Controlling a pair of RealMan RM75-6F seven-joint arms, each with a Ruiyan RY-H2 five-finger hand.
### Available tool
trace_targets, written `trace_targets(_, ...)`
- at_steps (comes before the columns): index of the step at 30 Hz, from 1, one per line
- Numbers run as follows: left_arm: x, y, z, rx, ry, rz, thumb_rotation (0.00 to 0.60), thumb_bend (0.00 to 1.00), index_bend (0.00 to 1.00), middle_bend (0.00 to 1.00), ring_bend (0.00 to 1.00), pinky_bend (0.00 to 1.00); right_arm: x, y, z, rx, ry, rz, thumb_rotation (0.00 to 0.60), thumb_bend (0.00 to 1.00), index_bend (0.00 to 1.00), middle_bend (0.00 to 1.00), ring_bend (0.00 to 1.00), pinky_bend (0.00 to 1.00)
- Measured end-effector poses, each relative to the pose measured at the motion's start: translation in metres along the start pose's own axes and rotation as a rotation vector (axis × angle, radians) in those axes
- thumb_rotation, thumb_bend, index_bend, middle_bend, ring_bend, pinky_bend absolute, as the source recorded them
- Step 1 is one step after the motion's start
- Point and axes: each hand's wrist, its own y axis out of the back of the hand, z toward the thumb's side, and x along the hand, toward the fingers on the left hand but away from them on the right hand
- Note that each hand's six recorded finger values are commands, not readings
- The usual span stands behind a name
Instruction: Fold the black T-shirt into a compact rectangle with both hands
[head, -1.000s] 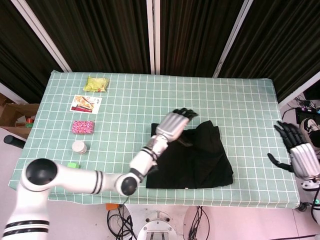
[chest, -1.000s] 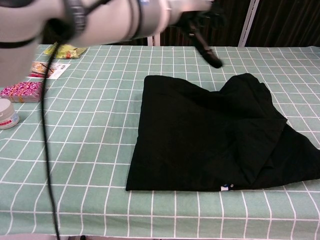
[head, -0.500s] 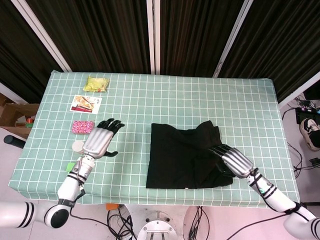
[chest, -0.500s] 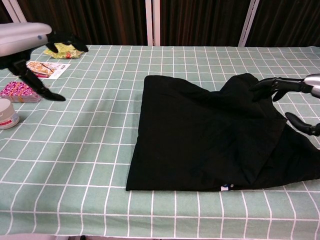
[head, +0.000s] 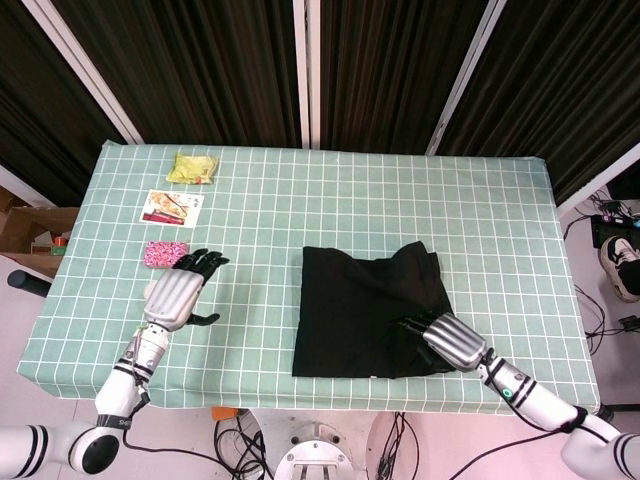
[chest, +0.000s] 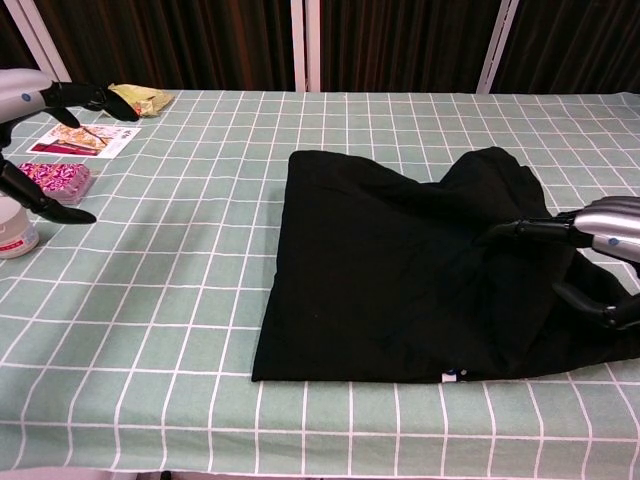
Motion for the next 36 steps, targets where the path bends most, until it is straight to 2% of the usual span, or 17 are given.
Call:
trace_targets(6,0.007,-0.003,0.007,0.000,-0.020,-0.008,0.600,0.10,0.19,0.15,0.09,0.18,0.051,-0.004,-0.004,0.005,-0.048,-0.039,0.600,0.64,0.20,0.27,0.39,0.40)
trace_targets(10,0.011,-0.006,0.012,-0.001,-0.030,-0.014,0.599,0.10,0.19,0.15,0.09,0.18,0.089,-0.024,-0.011,-0.001,-0.126,0.011,0.600,0.62,0.20,0.26,0.39,0.40)
trace_targets(12,0.013,-0.006,0.015,-0.004,-0.035,-0.015,0.599,0.10,0.19,0.15,0.09,0.18,0.098,-0.028,-0.015,0.007,-0.151,0.019,0.600,0.62,0.20,0.25,0.39,0.41)
trace_targets(15,0.013,-0.006,0.015,-0.006,-0.036,-0.014,0.600,0.10,0.19,0.15,0.09,0.18,0.101,-0.021,-0.019,0.008,-0.163,-0.029,0.600,0.58,0.20,0.27,0.39,0.42)
trace_targets(18,0.013,-0.005,0.013,-0.015,-0.031,-0.009,0.600,0.10,0.19,0.15,0.09,0.18,0.097,0.002,-0.023,0.010,-0.170,-0.146,0.600,0.50,0.22,0.29,0.39,0.42)
trace_targets(20,0.013,-0.003,0.012,-0.024,-0.026,-0.001,0.600,0.10,0.19,0.15,0.09,0.18,0.091,0.025,-0.029,0.017,-0.178,-0.240,0.600,0.47,0.23,0.29,0.38,0.42)
trace_targets(22,0.012,-0.002,0.009,-0.036,-0.019,0.008,0.599,0.10,0.19,0.15,0.09,0.18,0.082,0.043,-0.034,0.027,-0.185,-0.292,0.600,0.45,0.23,0.30,0.35,0.39)
trace_targets(25,0.009,-0.001,0.003,-0.044,-0.005,0.017,0.600,0.10,0.19,0.15,0.09,0.18,0.060,0.062,-0.043,0.050,-0.199,-0.308,0.600,0.44,0.24,0.28,0.29,0.34)
trace_targets(29,0.005,-0.002,-0.006,-0.057,0.021,0.015,0.600,0.10,0.19,0.15,0.09,0.18,0.024,0.080,-0.057,0.104,-0.242,-0.270,0.600,0.39,0.24,0.25,0.24,0.29)
trace_targets(32,0.003,-0.005,-0.014,-0.073,0.044,0.013,0.600,0.10,0.19,0.15,0.09,0.18,-0.011,0.090,-0.066,0.138,-0.276,-0.215,0.600,0.42,0.24,0.24,0.23,0.27)
trace_targets(36,-0.001,-0.009,-0.028,-0.079,0.076,0.003,0.600,0.10,0.19,0.14,0.09,0.18,-0.069,0.096,-0.063,0.138,-0.277,-0.144,0.600,0.50,0.24,0.24,0.20,0.21)
